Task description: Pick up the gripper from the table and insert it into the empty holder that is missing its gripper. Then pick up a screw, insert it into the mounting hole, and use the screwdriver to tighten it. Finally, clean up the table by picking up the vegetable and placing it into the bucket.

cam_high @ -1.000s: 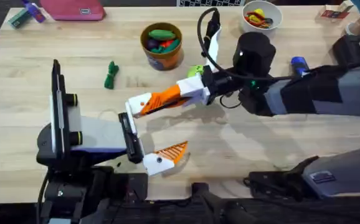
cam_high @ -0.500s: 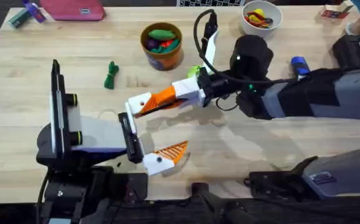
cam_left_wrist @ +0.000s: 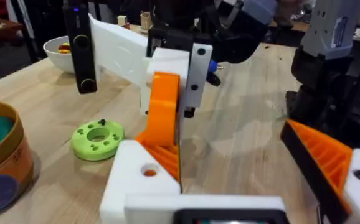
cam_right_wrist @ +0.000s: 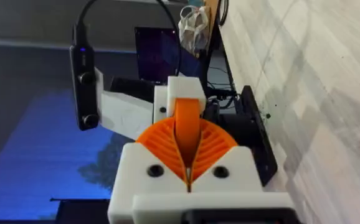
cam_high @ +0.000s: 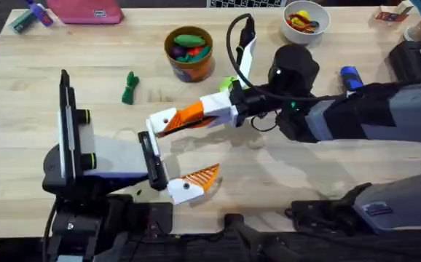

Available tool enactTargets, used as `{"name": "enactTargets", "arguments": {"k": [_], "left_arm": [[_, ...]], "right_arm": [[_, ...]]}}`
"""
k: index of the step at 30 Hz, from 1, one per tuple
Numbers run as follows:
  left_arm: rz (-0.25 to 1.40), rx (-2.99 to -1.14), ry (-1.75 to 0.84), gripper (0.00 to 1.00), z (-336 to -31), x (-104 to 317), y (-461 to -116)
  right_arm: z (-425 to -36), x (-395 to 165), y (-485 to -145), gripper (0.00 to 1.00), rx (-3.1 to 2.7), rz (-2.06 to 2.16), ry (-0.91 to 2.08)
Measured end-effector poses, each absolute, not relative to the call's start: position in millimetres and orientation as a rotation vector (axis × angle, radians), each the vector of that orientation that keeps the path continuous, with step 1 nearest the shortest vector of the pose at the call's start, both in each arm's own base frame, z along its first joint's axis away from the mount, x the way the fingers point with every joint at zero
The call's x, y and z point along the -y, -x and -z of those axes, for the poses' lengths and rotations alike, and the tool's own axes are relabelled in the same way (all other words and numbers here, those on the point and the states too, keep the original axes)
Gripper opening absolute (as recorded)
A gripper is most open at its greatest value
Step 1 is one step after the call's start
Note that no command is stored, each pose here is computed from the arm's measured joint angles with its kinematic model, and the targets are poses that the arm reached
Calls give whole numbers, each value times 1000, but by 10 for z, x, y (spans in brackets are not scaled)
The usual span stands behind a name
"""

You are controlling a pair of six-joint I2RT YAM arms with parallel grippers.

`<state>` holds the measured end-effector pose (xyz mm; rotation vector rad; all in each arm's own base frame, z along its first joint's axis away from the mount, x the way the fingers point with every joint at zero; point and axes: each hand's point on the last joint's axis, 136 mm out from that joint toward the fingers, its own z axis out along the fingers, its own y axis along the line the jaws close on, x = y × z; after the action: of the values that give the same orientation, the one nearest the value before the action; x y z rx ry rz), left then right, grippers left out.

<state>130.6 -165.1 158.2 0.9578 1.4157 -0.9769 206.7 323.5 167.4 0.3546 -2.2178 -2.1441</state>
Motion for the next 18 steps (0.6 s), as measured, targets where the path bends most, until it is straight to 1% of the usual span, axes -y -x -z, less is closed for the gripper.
{"name": "enactTargets", "arguments": {"k": [16,17,18], "left_arm": [[977,-1418,-955,986,-1582,1649,-1310],[976,-1418,-954,986,-1581,1649,-1312],[976,-1417,-956,985,-1582,1649,-1310]], "right_arm": [[-1671,-3235,-2072,15,2220,2144,-348],[-1668,-3235,-2072,91,2219,2140,-340],[-1661,-3236,-2084,243,2226,2140,-328]]}}
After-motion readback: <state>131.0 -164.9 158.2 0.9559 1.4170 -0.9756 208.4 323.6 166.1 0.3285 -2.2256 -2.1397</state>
